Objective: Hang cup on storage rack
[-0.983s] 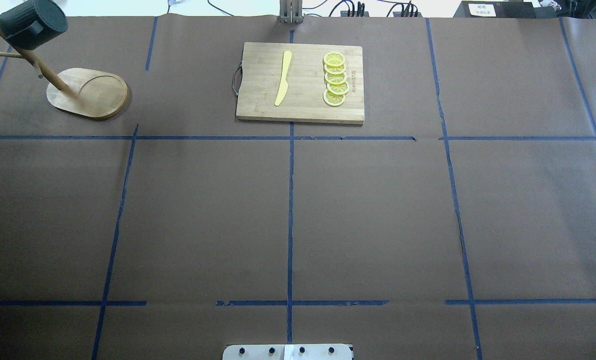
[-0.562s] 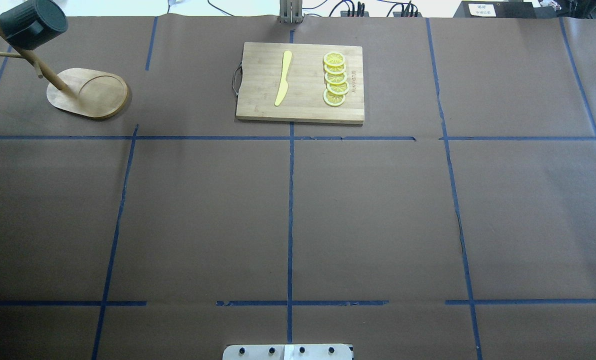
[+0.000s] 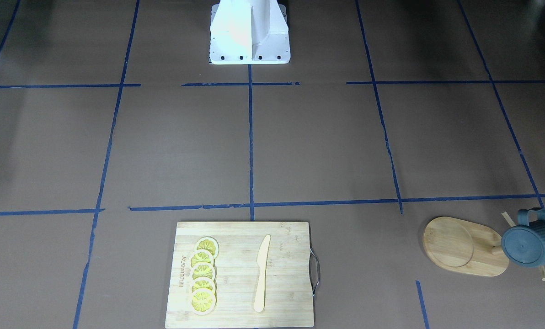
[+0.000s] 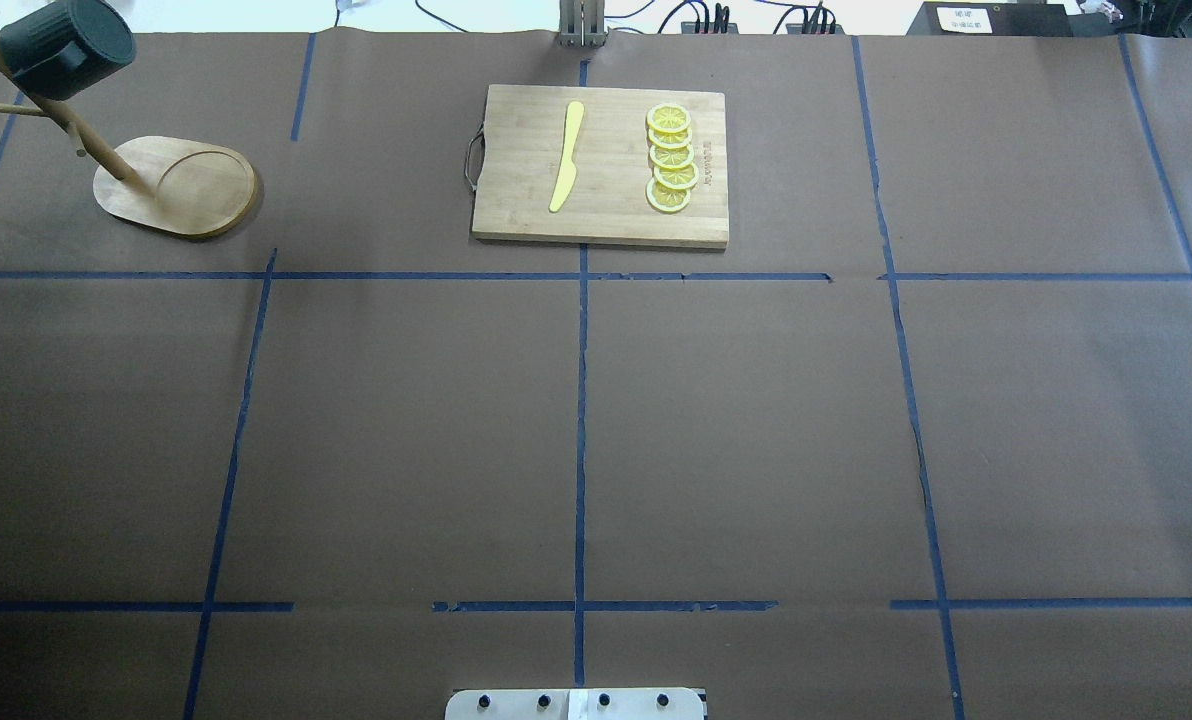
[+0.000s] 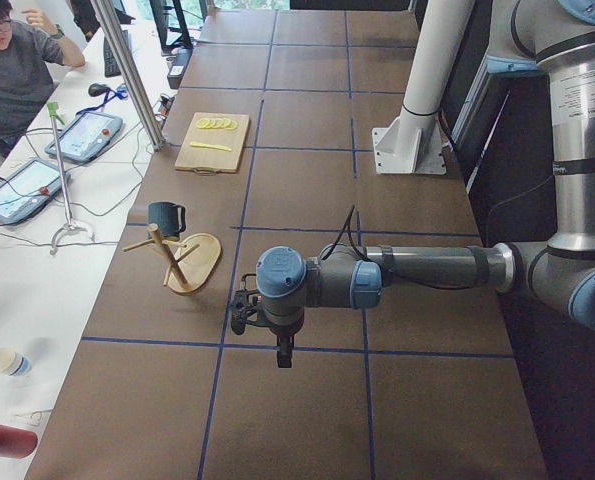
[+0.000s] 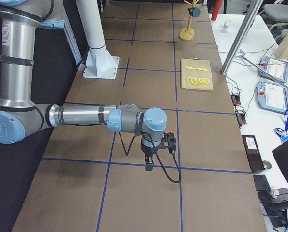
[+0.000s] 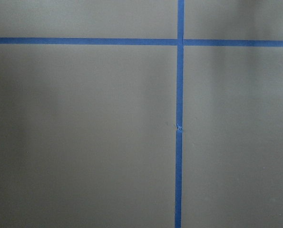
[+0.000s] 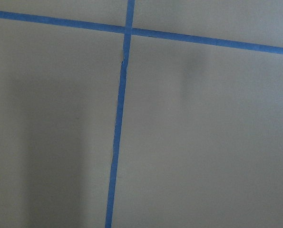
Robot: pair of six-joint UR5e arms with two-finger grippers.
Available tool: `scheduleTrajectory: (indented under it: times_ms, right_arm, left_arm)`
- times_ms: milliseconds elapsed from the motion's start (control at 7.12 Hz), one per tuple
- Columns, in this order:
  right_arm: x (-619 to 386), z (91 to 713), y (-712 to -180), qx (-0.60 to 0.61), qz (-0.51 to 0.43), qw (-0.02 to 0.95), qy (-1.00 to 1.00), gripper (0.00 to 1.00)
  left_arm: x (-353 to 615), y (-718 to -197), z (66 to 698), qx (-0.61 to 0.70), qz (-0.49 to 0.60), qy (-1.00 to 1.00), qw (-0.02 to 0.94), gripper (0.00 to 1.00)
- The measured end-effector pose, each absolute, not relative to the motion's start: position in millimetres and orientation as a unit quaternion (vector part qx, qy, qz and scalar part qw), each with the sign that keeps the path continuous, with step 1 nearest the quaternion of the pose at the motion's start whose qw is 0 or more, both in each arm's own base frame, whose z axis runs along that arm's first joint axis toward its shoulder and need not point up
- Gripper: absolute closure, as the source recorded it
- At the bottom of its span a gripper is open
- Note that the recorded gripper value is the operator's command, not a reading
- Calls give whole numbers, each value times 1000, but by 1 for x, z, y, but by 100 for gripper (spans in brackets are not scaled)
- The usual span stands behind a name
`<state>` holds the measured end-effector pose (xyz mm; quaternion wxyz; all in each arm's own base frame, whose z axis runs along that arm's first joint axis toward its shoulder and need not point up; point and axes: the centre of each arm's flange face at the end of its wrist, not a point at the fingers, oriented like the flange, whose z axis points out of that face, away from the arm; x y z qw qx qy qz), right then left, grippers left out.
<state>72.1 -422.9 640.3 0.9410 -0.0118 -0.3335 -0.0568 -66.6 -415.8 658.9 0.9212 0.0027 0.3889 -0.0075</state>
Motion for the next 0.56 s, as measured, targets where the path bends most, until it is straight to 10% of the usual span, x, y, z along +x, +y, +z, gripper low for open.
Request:
scheduleTrajectory:
  times_ms: [562]
  right_arm:
    - [72, 639, -424, -11, -56, 941, -334, 0]
  left_arm:
    - [-66, -415, 661, 0, -8, 389, 921, 0]
